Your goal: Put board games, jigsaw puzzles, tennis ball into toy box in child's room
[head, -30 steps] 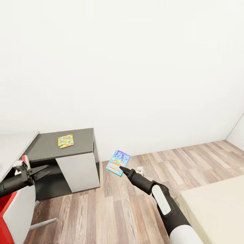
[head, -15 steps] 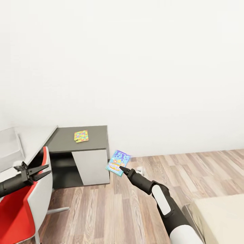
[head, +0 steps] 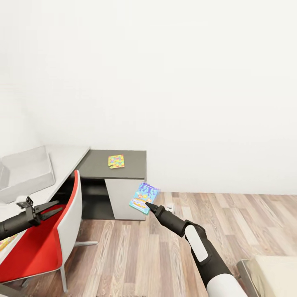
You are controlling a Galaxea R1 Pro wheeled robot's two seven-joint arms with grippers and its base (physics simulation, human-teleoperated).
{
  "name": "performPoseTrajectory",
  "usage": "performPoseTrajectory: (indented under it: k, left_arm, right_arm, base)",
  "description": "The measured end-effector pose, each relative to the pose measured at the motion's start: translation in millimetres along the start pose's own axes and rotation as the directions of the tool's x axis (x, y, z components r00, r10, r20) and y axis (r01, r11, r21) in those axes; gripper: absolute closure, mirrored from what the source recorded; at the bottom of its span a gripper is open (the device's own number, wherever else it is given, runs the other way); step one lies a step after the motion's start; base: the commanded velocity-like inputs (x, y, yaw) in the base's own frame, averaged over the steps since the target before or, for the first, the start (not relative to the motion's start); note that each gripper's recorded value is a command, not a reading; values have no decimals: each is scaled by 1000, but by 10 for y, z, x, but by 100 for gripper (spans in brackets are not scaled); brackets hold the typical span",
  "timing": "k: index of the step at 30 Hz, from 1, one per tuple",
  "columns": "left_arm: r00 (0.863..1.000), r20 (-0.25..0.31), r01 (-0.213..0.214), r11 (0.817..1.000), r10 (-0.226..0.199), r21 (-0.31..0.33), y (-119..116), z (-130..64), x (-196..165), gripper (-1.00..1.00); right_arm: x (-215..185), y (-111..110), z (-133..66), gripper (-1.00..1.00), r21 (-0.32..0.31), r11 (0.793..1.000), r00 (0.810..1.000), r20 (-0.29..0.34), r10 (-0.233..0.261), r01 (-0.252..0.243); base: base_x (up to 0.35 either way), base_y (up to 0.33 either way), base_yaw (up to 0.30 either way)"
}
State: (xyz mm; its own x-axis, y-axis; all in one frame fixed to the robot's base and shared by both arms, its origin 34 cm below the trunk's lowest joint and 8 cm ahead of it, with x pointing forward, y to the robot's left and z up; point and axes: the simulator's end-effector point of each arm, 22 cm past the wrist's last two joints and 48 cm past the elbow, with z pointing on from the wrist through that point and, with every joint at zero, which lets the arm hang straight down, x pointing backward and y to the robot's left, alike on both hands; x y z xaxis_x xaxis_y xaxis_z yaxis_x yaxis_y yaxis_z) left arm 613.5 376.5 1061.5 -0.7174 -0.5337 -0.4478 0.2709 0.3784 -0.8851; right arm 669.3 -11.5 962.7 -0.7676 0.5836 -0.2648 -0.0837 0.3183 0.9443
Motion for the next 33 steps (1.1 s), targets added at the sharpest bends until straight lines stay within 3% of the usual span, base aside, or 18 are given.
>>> performPoseTrajectory:
  k: [20,33]
  left_arm:
    - [1000,4,15,1000,-15,-6,75,5,16,-100]
    - [1000,3,17,1000,-17,-8,93,9,27,-100]
  right_arm:
    - [155,-40,66,100,5,1000,999,-40,-10,10]
    - [90,-57,71,100,7,1000,1000,-7,-28,28]
  base:
    - [7,0,272]
    - [282,0,104]
